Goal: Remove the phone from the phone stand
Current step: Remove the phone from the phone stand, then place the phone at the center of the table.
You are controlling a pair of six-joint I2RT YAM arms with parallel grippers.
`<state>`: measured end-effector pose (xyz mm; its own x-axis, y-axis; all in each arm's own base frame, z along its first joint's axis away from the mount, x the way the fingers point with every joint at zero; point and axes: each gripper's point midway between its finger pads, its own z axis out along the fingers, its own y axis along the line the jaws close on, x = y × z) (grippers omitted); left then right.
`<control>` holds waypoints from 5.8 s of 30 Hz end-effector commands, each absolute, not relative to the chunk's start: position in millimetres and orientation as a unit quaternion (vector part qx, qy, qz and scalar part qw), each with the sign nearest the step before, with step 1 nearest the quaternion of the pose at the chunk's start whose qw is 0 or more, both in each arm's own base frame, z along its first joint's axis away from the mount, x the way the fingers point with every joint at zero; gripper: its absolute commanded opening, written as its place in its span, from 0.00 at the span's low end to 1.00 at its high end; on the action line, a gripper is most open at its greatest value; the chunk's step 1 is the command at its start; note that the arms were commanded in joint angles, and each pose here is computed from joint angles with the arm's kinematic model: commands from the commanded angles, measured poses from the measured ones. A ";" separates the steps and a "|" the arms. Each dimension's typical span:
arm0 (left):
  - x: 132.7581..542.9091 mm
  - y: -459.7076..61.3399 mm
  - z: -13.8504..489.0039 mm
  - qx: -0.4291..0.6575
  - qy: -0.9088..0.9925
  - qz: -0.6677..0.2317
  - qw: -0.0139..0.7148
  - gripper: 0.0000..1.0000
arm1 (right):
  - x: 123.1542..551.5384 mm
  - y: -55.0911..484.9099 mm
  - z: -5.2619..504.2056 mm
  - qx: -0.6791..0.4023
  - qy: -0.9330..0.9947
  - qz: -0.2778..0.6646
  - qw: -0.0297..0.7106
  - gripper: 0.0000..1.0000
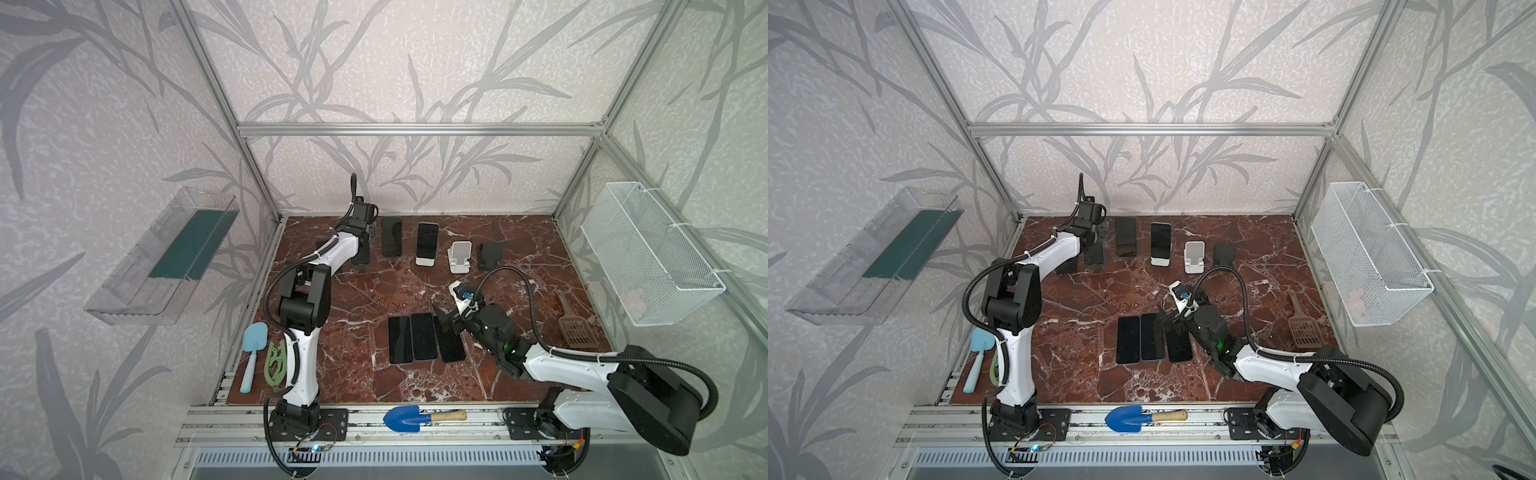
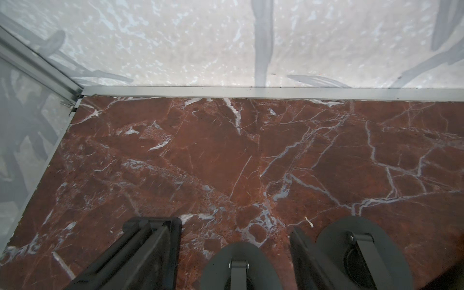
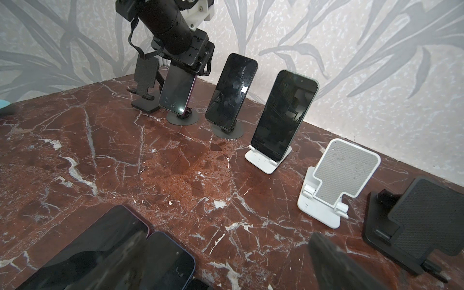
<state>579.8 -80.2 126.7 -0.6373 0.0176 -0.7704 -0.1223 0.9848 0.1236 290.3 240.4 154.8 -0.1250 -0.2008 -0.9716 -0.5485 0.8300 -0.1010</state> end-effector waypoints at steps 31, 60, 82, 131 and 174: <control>570.0 -79.2 187.1 -0.008 0.883 0.057 0.465 0.56 | 293.3 244.3 165.1 -0.243 0.728 0.152 0.623 0.99; 525.8 -88.1 250.8 -0.005 0.859 0.019 0.511 0.55 | 293.1 241.7 167.6 -0.237 0.726 0.151 0.628 0.99; 473.9 -101.8 259.9 0.017 0.865 0.000 0.502 0.54 | 292.4 240.7 170.2 -0.233 0.725 0.154 0.630 0.99; 305.2 -129.8 54.4 0.009 0.973 -0.051 0.225 0.49 | 294.6 239.7 166.7 -0.227 0.728 0.150 0.629 0.99; 297.6 -134.8 3.0 -0.007 0.963 0.002 0.270 0.50 | 294.8 237.4 165.5 -0.221 0.729 0.149 0.631 0.99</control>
